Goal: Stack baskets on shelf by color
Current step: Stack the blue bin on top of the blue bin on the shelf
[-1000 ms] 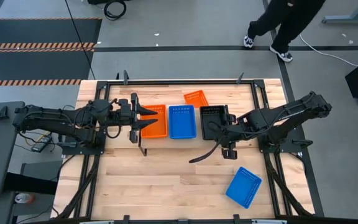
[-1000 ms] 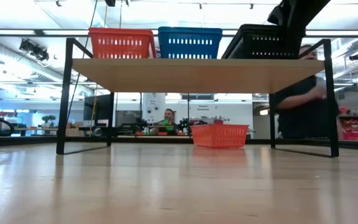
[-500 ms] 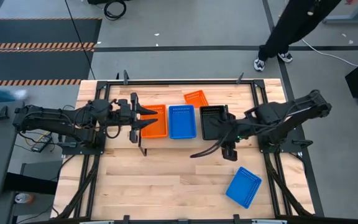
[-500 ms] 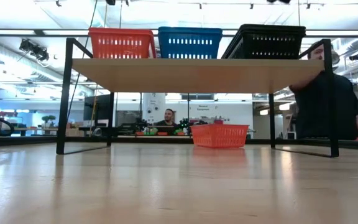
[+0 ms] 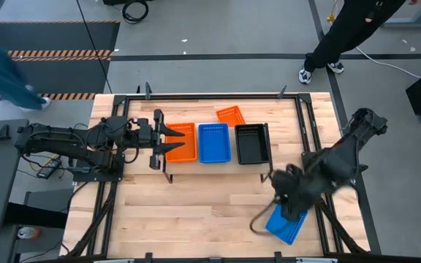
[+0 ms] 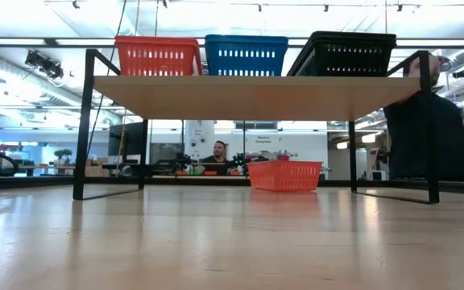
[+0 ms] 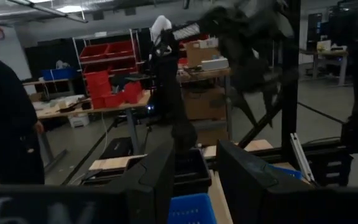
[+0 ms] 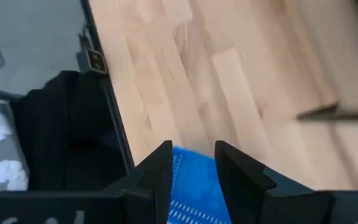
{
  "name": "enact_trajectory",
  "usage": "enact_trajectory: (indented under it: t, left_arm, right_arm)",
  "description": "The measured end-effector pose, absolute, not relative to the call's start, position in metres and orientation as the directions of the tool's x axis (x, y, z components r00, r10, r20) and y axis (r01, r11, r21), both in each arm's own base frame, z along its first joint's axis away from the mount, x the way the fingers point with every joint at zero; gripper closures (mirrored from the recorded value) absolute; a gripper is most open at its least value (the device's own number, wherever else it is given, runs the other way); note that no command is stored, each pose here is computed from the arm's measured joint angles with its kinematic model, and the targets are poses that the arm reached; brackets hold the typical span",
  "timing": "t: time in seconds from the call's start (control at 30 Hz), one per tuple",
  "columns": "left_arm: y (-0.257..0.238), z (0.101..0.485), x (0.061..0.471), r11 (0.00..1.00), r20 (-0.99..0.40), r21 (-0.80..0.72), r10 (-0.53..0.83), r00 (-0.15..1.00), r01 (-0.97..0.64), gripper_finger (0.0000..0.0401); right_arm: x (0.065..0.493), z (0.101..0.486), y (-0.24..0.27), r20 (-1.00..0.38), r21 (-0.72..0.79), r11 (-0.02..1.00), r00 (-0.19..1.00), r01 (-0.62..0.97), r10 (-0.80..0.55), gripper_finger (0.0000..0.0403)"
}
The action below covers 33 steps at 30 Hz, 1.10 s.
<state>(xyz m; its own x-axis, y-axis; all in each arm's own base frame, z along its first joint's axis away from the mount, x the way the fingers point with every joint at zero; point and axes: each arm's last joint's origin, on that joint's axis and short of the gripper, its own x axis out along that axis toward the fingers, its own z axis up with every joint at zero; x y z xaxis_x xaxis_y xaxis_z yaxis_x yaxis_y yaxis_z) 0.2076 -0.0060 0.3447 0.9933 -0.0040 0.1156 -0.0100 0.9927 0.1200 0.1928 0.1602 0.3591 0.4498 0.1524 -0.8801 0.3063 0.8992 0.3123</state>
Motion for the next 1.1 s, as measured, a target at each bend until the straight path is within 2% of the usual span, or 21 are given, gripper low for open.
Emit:
enact_trajectory:
  t: [0.23,0.47,0.57,0.87,1.1]
  left_arm:
    - [-0.005,0.35,0.207,0.987,0.17,0.16,0.0,0.985,-0.028,0.0275]
    - [-0.005,0.351,0.207,0.989,0.18,0.143,0.0,0.984,-0.026,0.0275]
    - [-0.005,0.351,0.207,0.993,0.18,0.12,0.0,0.984,-0.022,0.0275]
    - [-0.008,0.347,0.211,0.997,0.158,0.083,-0.011,0.987,-0.003,0.0275]
    - [-0.016,0.341,0.216,0.999,0.116,0.029,-0.047,0.992,0.044,0.0275]
  right_arm:
    - [0.179,0.316,0.21,-0.937,0.206,0.904,0.342,0.376,0.072,0.0277]
    - [0.191,0.28,0.228,-0.979,0.084,0.905,0.205,0.417,-0.003,0.0277]
    - [0.201,0.267,0.235,-0.982,0.09,0.866,0.188,0.491,-0.004,0.0275]
    - [0.22,0.218,0.263,-0.997,0.061,0.88,0.075,0.472,0.028,0.0271]
    - [0.204,0.191,0.286,-0.998,-0.026,0.883,0.036,0.469,-0.048,0.0236]
